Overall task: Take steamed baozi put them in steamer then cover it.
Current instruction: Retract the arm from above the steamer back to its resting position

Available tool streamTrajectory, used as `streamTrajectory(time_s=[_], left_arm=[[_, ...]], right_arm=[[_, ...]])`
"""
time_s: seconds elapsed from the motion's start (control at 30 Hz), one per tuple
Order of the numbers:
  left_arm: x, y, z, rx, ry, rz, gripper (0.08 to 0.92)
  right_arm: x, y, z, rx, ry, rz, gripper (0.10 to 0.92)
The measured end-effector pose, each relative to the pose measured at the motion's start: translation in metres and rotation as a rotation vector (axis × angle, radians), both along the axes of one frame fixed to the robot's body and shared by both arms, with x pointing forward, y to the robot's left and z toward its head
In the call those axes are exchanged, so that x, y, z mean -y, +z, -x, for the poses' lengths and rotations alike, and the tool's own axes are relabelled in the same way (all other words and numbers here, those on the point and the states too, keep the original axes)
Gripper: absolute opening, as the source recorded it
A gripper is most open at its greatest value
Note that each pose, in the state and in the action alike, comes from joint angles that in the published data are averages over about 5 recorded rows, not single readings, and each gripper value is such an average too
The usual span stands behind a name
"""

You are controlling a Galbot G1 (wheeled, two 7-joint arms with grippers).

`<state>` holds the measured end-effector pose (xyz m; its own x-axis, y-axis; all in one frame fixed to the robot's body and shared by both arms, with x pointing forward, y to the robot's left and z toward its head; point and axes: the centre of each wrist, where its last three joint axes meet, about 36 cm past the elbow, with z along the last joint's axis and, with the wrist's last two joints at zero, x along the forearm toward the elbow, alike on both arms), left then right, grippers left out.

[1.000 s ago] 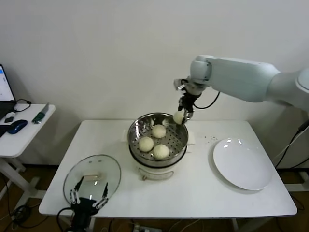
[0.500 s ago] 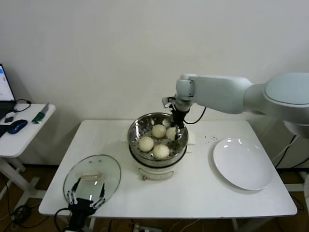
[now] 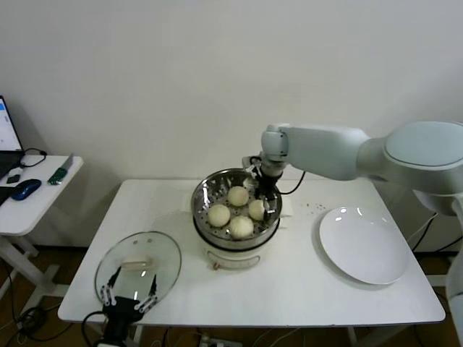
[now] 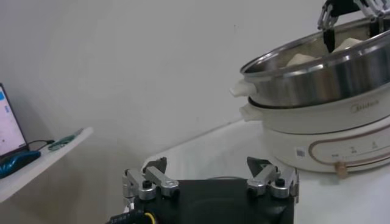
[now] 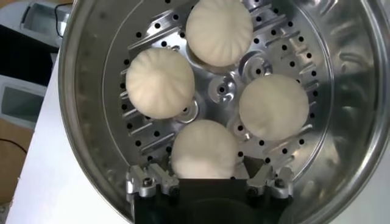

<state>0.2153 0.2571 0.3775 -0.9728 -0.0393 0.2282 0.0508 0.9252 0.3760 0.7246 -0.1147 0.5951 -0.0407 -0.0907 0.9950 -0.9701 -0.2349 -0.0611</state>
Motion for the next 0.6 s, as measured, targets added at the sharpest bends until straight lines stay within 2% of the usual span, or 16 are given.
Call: streamTrajectory(time_s=[0.37,0.6], left_arm=[[0.0,0.0,0.0,-0.001,0.007,-0.002,0.823],[-0.001,-0.001,-0.003,0.007,0.022,-0.008,0.823]], right_arm=[[0.015,0.033,-0.001,0.005,-0.003,-0.048,0.823],[0.05,0.071,0.0,0.094,-0.007,-0.153,0.823]])
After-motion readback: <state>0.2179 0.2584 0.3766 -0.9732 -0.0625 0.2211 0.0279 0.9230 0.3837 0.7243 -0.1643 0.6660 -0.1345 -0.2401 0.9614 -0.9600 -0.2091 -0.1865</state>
